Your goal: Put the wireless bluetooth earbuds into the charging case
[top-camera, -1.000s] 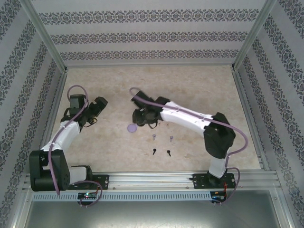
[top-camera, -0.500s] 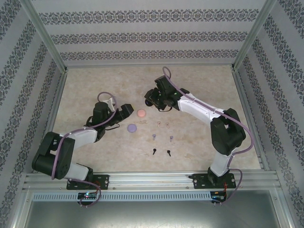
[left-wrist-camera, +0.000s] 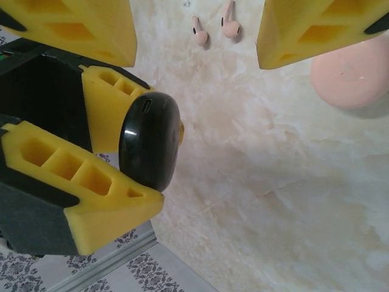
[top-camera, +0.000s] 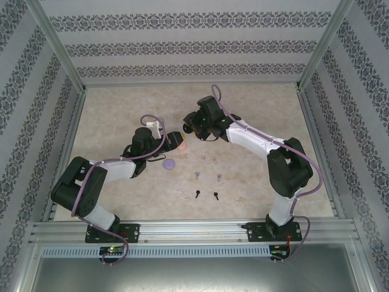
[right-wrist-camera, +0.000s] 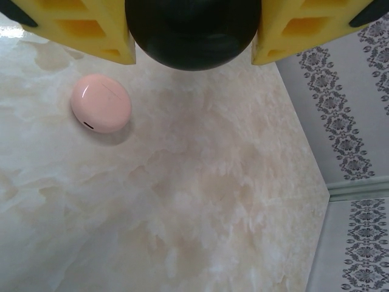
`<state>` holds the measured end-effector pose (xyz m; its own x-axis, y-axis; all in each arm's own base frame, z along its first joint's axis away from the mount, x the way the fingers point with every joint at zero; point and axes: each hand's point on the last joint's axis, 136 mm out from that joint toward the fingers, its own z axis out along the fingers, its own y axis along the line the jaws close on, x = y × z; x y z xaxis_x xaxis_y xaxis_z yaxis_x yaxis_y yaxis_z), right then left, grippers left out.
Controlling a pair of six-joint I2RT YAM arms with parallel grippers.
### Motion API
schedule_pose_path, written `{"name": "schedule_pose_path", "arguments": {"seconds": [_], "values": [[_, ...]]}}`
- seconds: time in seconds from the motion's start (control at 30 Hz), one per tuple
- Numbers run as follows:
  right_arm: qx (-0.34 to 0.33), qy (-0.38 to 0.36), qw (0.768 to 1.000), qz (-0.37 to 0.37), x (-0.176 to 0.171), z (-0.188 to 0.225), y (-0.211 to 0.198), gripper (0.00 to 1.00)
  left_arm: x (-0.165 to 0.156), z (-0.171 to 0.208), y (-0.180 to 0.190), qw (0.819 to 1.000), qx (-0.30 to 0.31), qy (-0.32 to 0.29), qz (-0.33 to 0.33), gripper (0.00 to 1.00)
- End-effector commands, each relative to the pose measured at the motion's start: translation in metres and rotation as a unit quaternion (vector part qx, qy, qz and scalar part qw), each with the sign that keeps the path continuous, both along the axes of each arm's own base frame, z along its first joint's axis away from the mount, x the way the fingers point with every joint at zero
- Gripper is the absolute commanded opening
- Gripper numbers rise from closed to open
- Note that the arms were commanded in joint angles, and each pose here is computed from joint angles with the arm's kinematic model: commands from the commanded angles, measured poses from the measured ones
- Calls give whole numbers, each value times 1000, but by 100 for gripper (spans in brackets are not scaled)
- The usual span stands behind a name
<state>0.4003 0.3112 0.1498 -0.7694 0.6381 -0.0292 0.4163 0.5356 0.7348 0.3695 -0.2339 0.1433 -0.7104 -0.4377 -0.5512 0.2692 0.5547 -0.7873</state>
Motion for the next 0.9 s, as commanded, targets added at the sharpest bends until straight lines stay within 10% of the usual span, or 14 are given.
{"name": "schedule_pose_path", "arguments": {"seconds": [0.0, 0.87], "values": [[2, 11, 1000, 0, -5, -12, 7, 45, 13, 26, -8, 998, -5, -59, 4, 52], [26, 16, 1000, 1, -11, -14, 18, 45, 29, 29, -17, 997, -8, -71, 8, 40]]}}
